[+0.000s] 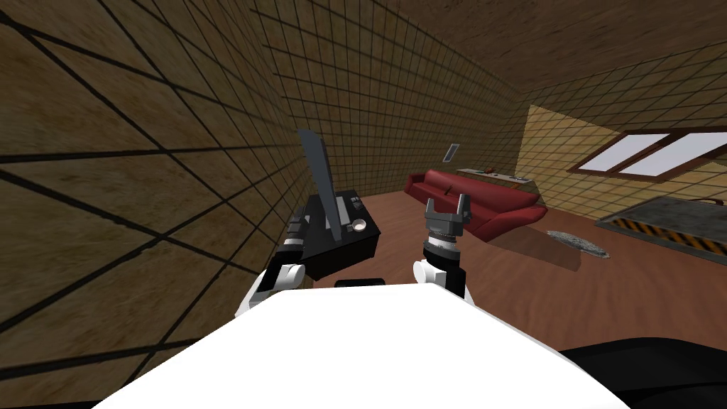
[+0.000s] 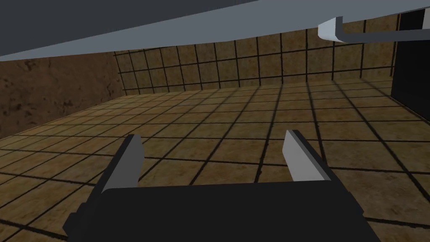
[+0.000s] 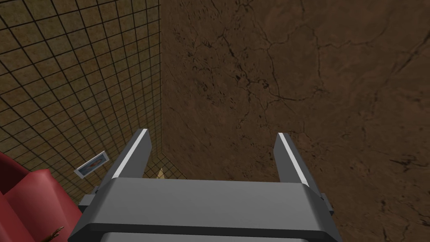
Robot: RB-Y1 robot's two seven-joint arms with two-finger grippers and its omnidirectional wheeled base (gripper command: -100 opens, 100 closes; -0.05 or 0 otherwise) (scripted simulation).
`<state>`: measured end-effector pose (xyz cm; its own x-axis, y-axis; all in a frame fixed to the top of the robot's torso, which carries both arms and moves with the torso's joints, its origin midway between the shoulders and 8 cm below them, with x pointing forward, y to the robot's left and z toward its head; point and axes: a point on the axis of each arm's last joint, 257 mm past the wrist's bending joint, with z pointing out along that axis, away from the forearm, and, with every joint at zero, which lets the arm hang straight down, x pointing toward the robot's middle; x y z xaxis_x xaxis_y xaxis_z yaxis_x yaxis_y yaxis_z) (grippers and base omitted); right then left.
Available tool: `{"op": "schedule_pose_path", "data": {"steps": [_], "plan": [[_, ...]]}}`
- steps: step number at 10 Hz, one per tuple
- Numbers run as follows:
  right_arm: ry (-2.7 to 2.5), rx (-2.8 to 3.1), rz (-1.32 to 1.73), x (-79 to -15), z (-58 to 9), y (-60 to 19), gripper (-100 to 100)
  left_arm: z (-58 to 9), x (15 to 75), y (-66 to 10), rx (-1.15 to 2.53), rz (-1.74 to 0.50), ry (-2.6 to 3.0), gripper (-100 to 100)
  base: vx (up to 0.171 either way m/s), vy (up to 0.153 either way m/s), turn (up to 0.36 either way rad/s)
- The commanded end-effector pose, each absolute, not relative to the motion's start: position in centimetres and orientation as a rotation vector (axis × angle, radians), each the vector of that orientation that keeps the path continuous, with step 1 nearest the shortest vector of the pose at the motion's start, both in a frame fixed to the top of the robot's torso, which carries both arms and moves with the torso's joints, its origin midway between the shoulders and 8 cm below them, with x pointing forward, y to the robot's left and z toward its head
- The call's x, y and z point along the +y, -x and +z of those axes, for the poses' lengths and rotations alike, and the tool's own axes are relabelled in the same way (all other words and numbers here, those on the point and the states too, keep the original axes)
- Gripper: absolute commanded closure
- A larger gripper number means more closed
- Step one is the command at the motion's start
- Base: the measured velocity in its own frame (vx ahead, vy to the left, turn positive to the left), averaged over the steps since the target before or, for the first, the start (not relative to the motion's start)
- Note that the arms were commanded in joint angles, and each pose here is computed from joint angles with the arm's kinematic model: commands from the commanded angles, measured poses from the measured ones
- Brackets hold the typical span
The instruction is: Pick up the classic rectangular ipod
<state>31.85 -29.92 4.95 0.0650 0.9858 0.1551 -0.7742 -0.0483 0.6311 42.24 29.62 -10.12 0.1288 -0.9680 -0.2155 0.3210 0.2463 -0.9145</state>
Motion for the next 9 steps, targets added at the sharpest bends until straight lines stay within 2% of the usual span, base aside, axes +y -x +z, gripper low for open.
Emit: {"op": "schedule_pose_path", "data": {"steps": [1,9], "plan": [[-0.671,0.402,1.490,-29.9,5.0,-31.8,0,-12.7,29.8,-43.5,1.067,-1.075,0.865,-100,-0.021,-0.058,-0.025],[-0.671,0.402,1.490,-29.9,5.0,-31.8,0,-22.6,30.8,-45.9,1.311,-0.913,0.962,-100,-0.006,-0.058,-0.027]]}}
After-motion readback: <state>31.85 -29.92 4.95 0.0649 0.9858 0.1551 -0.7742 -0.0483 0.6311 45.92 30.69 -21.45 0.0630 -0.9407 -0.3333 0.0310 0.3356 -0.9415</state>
